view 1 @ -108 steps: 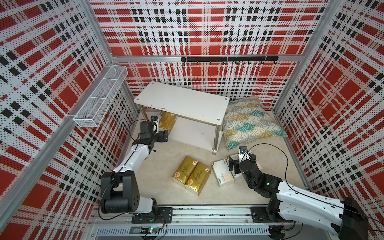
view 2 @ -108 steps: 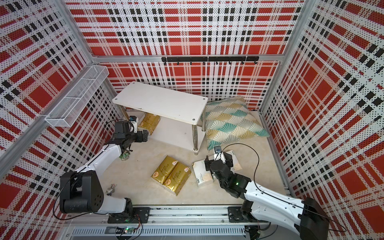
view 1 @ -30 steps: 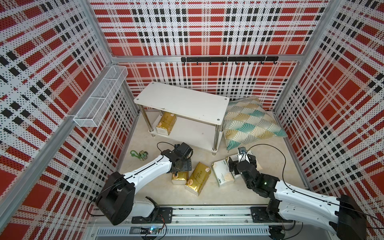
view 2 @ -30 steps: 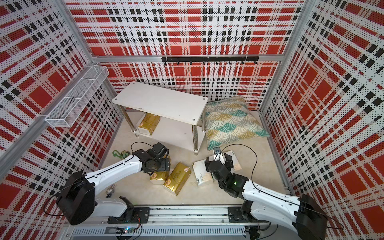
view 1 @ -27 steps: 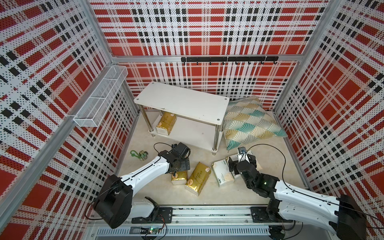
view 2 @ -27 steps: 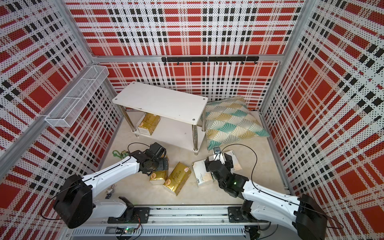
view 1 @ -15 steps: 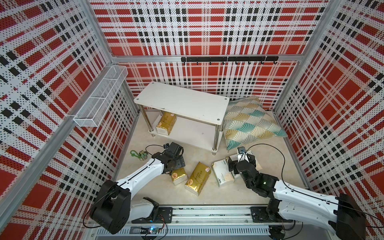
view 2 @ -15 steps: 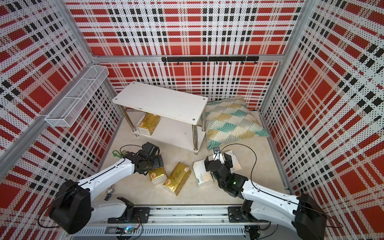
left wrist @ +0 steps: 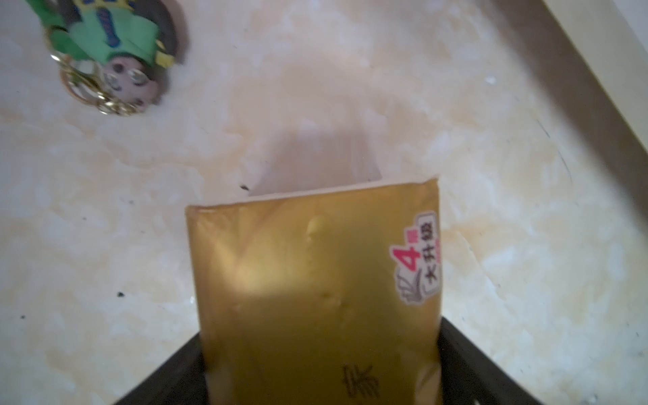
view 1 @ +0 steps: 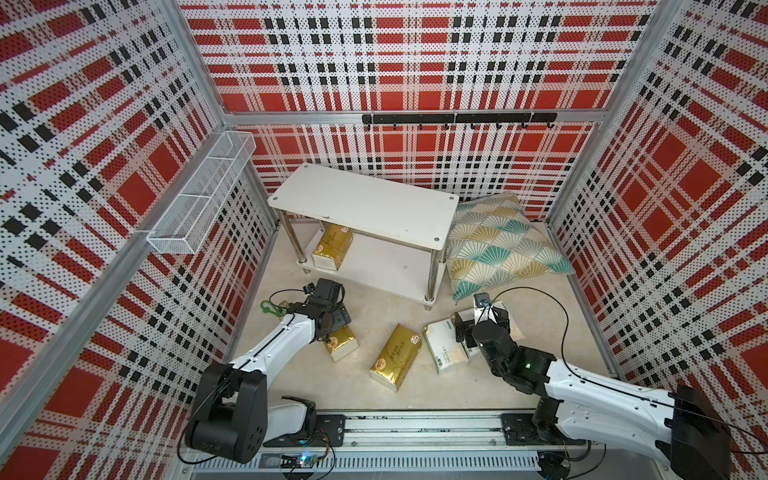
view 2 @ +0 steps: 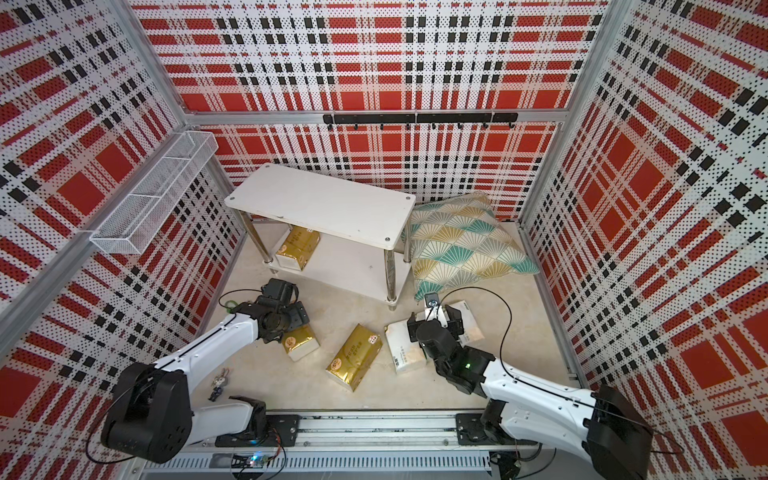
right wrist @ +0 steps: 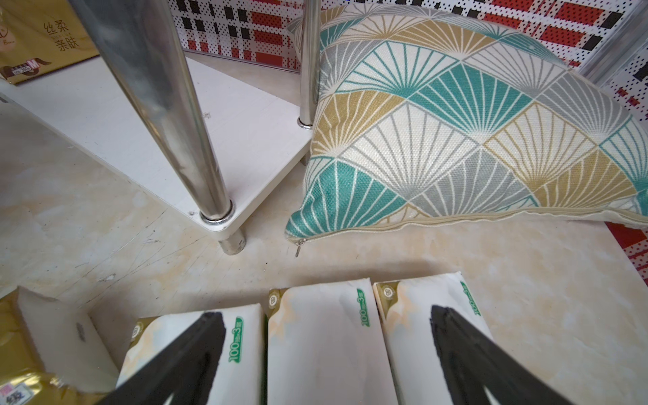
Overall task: Place the tissue boxes on the shelf by color
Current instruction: Move the box of tissues to the center of the board, then pick up the box of tissues from the center of the board.
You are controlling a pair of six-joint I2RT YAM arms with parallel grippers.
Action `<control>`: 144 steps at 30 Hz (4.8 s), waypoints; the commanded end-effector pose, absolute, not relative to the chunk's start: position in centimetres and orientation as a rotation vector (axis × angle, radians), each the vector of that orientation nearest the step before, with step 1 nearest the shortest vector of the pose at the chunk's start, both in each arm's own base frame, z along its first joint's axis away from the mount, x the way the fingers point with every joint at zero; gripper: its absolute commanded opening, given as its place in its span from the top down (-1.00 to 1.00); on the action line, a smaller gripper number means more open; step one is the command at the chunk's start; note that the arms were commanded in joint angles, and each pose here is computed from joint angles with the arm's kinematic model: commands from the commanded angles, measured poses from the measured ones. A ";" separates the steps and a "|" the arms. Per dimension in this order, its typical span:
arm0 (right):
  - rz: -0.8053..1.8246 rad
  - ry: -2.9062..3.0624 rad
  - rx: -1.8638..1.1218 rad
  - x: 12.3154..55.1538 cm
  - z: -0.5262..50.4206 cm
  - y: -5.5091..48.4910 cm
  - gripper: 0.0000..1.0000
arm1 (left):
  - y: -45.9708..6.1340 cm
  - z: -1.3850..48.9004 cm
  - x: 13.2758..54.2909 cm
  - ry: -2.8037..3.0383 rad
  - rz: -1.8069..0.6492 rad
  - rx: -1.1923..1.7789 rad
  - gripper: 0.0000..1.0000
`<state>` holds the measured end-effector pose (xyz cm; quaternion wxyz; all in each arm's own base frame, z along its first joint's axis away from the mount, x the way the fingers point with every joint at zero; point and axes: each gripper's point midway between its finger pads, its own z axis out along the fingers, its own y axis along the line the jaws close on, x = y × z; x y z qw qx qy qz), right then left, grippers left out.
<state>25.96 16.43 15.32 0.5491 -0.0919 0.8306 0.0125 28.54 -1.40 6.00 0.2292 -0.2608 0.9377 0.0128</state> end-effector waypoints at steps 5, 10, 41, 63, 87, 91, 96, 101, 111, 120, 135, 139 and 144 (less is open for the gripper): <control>0.053 1.961 -0.225 26.0 15.2 16.9 -1.00 | 0.8 7.0 32.1 2.514 0.072 -0.672 -0.80; 0.053 1.963 -0.225 25.9 15.2 16.8 -1.00 | 1.8 7.0 33.8 2.511 0.126 -0.646 -0.81; 0.057 1.957 -0.235 25.8 15.1 16.8 -1.00 | -1.0 11.1 30.0 2.341 0.189 -0.689 -0.98; 0.051 1.954 -0.234 25.8 14.8 16.6 -1.00 | -2.0 6.9 26.1 2.326 0.229 -0.719 -0.98; 0.045 1.962 -0.240 25.8 14.5 16.7 -1.00 | -0.4 4.2 27.7 2.337 0.284 -0.669 -0.99; 0.047 1.966 -0.243 25.9 14.4 16.8 -1.00 | -0.4 3.9 27.8 2.344 0.284 -0.665 -0.96; 0.049 1.968 -0.245 25.9 14.3 17.0 -1.00 | -0.2 3.7 28.1 2.354 0.283 -0.667 -0.93; 0.042 1.970 -0.242 25.7 14.2 16.7 -1.00 | -0.3 3.4 28.2 2.367 0.273 -0.663 -0.86; 0.047 1.969 -0.238 25.6 14.2 16.5 -1.00 | -0.4 3.6 28.1 2.358 0.261 -0.666 -0.71; 0.046 1.968 -0.240 25.7 14.3 16.6 -1.00 | -1.6 5.7 28.7 2.321 0.231 -0.643 -0.60; 0.037 1.966 -0.239 25.7 14.6 16.5 -1.00 | -3.6 8.3 27.2 2.310 0.133 -0.636 -0.52; 0.038 1.966 -0.241 25.8 14.8 16.6 -1.00 | -5.1 8.8 26.7 2.334 0.098 -0.593 -0.52; 0.030 1.959 -0.239 25.8 15.1 16.5 -1.00 | -7.8 8.9 25.6 2.396 0.007 -0.531 -0.55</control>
